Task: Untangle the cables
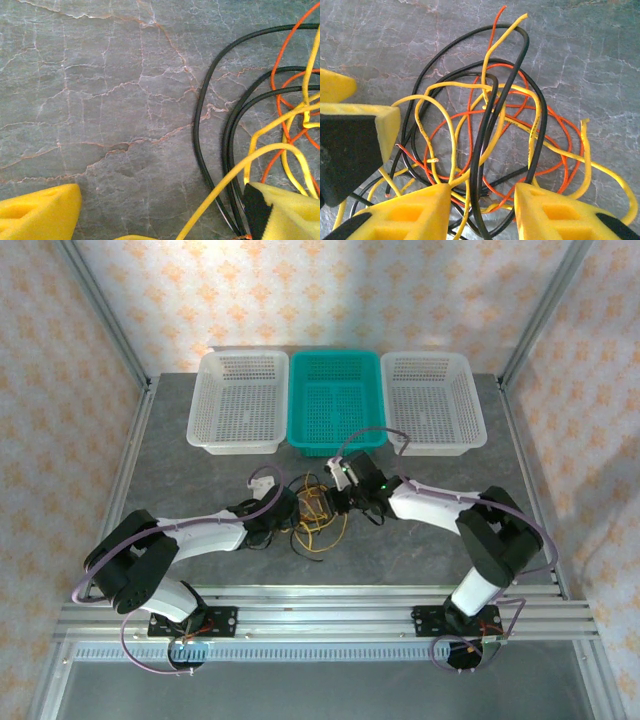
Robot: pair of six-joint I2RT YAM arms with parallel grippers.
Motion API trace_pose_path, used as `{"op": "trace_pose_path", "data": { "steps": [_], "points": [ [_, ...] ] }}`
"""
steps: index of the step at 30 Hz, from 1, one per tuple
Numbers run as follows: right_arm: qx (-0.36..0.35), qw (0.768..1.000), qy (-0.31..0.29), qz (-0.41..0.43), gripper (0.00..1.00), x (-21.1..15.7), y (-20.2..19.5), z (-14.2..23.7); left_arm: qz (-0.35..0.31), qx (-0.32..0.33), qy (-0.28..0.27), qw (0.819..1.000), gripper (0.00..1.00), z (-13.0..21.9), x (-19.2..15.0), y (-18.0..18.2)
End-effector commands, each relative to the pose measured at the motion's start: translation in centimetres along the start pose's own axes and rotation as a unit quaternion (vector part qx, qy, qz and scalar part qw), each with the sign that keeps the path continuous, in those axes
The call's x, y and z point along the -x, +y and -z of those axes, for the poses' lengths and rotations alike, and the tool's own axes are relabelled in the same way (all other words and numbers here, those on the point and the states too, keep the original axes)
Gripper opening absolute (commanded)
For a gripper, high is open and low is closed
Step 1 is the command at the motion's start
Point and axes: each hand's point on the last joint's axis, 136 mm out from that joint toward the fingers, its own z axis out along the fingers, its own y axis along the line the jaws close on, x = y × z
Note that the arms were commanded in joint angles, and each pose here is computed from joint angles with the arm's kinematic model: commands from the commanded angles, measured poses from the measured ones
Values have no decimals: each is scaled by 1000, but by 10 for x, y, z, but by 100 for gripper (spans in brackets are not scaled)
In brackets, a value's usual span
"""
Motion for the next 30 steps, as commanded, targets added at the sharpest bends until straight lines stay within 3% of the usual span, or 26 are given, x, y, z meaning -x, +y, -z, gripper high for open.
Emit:
{"op": "trace_pose_path", "data": {
  "steps": [1, 9, 17, 30],
  "points": [
    [6, 1000, -27, 4, 35, 20, 5, -1, -2, 1, 4, 1000, 86, -4, -5, 2],
    [-32, 998, -61, -9, 20, 29, -6, 14, -2, 20, 5, 1000, 87, -5, -6, 8],
    [-68, 991, -116, -15, 6, 49, -10, 54, -4, 38, 7, 999, 87, -5, -7, 16],
    [-124, 975, -184, -10, 0, 80, -18, 125, -8, 49, 11, 999, 87, -6, -12, 22]
  ]
}}
